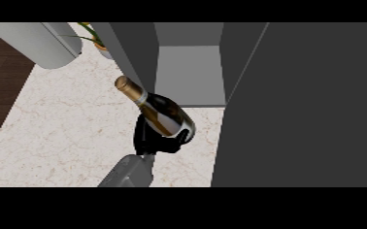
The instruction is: Pick up the wine, place it into the cabinet and close the cabinet
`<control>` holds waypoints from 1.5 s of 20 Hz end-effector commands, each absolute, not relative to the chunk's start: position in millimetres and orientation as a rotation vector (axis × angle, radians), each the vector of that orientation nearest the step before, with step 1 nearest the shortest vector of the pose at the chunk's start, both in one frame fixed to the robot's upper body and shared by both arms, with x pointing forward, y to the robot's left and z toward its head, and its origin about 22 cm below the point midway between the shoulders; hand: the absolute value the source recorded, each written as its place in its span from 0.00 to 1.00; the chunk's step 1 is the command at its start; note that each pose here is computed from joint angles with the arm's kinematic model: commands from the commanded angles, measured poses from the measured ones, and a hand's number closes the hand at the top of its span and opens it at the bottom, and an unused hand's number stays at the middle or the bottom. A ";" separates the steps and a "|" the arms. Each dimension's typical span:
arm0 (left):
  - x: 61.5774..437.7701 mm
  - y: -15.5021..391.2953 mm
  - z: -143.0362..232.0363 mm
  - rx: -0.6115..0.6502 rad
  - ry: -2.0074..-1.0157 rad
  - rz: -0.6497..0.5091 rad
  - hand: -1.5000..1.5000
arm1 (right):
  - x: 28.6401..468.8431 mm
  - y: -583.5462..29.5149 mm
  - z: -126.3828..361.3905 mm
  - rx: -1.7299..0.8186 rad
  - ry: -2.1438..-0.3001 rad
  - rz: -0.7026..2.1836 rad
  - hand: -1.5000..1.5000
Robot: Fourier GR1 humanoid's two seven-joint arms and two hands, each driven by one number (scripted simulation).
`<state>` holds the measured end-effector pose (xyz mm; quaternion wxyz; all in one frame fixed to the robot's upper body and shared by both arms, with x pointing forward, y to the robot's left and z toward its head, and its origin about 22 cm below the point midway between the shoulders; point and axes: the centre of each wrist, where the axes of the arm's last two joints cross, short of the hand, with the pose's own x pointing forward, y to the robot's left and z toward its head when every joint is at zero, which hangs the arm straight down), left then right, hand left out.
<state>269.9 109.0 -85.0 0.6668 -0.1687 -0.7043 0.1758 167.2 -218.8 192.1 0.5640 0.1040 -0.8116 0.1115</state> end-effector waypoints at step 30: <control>408.5 90.6 9.3 -0.264 -1.631 0.434 1.00 | 172.7 -219.5 181.5 0.288 -1.924 0.273 0.00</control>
